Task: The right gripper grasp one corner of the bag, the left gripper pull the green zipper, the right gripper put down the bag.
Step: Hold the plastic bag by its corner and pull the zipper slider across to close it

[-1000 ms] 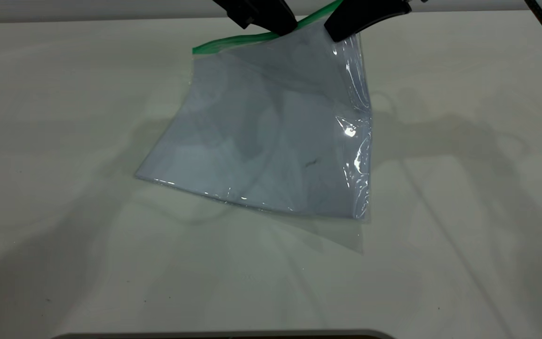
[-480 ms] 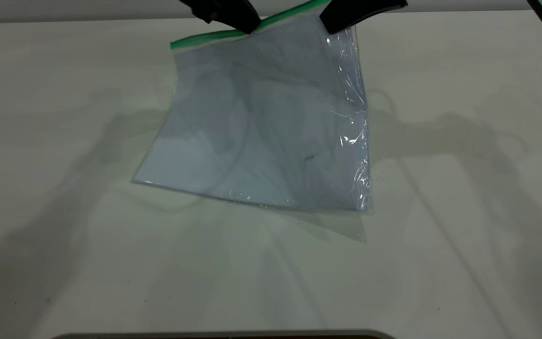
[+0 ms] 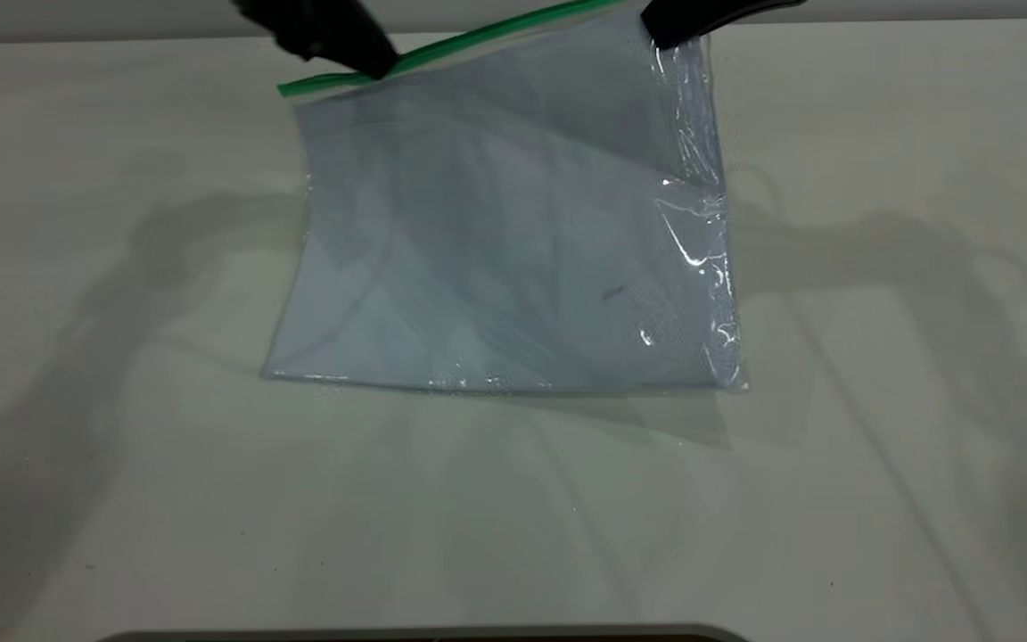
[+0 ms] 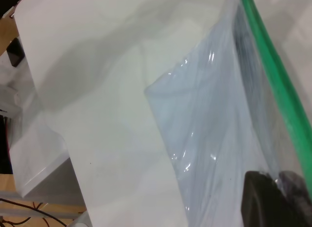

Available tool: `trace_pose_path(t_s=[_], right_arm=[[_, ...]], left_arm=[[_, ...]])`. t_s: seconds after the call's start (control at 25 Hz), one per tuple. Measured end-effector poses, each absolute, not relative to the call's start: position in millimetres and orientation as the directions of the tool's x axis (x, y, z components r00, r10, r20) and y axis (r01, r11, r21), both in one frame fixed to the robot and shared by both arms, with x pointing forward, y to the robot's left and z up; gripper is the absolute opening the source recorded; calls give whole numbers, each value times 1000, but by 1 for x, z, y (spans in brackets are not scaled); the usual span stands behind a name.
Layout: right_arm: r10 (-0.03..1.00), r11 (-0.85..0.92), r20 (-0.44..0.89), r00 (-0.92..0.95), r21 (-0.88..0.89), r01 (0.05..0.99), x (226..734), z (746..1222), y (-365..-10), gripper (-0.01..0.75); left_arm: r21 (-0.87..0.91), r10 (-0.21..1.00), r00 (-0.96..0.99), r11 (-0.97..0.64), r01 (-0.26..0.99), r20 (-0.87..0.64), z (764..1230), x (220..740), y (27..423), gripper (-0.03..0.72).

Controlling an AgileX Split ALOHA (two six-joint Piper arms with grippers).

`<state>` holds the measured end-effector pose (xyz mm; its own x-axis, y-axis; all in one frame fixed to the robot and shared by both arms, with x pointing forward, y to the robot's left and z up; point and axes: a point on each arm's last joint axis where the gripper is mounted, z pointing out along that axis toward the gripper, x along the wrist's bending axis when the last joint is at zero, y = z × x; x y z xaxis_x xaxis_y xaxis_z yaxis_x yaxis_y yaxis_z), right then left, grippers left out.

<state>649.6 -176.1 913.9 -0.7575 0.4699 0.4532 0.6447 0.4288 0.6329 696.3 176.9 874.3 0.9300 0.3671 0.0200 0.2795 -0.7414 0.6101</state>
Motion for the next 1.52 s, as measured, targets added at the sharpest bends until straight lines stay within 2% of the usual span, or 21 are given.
trace_pose_path(t_s=[0.72,1.52], right_arm=[[467,429,455,-758,633,645,649,914,-177,33],[467,434,452,-760,631,642,649,914,-178,33]], left_arm=[[593,475,879,-717,368,29,871,708,230,101],[571,508,861,-710,412,11,870,707,237,124]])
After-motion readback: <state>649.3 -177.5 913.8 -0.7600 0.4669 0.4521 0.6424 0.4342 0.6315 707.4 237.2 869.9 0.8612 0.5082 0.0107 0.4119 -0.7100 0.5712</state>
